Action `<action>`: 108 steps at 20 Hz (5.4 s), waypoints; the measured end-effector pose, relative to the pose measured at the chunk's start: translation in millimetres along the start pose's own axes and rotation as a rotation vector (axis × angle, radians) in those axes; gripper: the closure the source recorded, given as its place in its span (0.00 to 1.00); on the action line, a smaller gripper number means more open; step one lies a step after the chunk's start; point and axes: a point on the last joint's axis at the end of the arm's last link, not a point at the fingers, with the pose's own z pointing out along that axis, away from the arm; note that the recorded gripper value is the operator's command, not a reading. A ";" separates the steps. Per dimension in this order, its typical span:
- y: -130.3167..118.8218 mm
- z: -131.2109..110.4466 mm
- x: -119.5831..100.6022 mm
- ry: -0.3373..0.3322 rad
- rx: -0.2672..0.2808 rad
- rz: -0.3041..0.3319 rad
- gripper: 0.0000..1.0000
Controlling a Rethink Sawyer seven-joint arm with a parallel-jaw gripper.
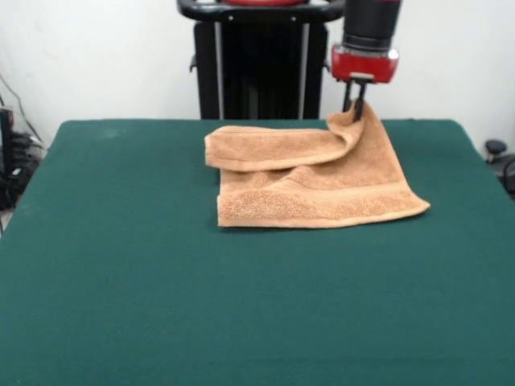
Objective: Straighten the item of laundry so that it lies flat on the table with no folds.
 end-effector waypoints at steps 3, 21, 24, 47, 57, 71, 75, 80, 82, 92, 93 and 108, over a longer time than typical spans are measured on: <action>11.3 2.8 2.0 0.008 -0.004 0.014 1.00; 21.1 45.9 50.4 0.010 0.003 -0.002 1.00; 18.9 47.6 57.3 -0.015 0.004 0.025 1.00; -8.5 10.6 165.4 0.142 -0.005 0.025 1.00; -11.3 12.6 178.1 0.136 -0.016 0.006 1.00; -13.8 10.3 172.0 0.115 -0.008 0.006 1.00; -16.7 8.1 164.3 0.092 -0.001 0.010 1.00; -20.8 4.7 155.4 0.062 0.011 0.011 1.00; -21.3 3.8 153.2 0.055 0.012 0.011 1.00; -16.8 -6.1 134.4 0.009 -0.002 0.018 1.00; -16.4 -7.9 132.5 0.007 -0.003 0.019 1.00; -11.7 -60.6 94.5 0.062 0.010 0.066 1.00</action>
